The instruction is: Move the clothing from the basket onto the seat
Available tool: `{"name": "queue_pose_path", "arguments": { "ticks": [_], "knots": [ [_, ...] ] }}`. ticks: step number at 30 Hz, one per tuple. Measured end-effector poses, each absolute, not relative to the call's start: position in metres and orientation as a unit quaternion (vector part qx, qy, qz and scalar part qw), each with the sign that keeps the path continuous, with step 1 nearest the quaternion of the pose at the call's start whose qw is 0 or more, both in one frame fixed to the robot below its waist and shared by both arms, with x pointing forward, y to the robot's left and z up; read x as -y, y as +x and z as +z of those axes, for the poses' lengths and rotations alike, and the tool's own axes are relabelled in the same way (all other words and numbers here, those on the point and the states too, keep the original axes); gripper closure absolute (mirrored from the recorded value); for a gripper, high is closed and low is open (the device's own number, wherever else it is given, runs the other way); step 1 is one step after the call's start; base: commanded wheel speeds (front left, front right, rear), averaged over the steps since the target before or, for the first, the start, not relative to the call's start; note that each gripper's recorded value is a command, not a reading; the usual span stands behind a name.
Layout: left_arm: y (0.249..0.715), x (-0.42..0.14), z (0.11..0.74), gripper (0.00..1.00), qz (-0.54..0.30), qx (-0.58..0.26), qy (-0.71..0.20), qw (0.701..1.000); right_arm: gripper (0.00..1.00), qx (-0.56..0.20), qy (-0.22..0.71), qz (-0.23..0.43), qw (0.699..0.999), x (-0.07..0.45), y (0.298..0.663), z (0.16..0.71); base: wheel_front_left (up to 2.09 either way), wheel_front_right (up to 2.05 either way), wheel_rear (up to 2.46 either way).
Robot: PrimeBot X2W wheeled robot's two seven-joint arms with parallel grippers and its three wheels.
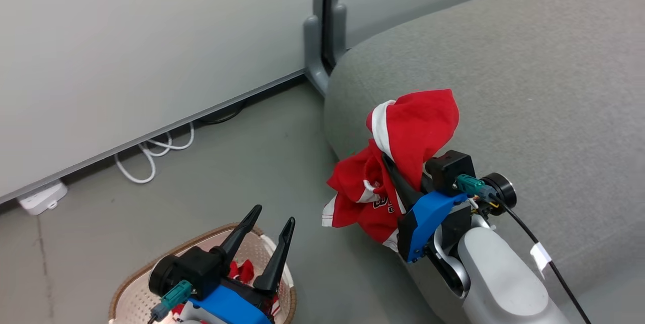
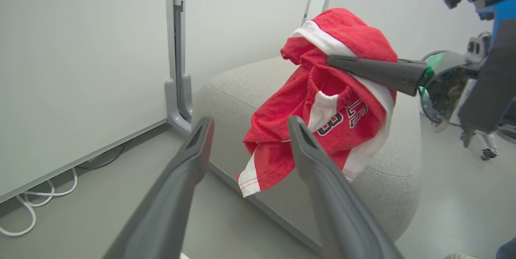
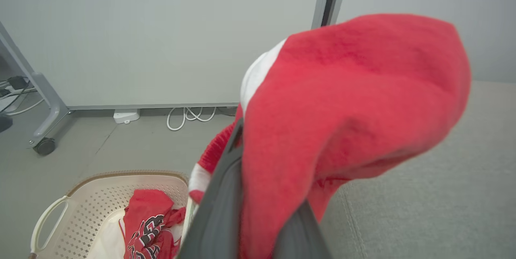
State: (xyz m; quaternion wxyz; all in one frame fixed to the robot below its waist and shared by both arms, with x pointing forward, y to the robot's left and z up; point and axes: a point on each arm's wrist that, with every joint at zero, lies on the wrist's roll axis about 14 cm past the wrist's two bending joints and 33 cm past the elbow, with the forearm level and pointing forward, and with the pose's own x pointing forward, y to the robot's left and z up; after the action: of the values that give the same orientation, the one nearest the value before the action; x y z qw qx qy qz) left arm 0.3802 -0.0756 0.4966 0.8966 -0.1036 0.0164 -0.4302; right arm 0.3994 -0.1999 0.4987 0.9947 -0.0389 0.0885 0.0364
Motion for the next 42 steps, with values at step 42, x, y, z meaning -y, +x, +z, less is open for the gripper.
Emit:
{"name": "queue_pose_path", "arguments": {
  "ticks": [42],
  "knots": [
    [0.436,0.094,0.455,0.0,-0.479,-0.026,-0.1,0.872,1.0,-0.008,-0.091,-0.218,0.972,0.419,0.473,0.591,0.0,0.0,0.0]
  ]
}}
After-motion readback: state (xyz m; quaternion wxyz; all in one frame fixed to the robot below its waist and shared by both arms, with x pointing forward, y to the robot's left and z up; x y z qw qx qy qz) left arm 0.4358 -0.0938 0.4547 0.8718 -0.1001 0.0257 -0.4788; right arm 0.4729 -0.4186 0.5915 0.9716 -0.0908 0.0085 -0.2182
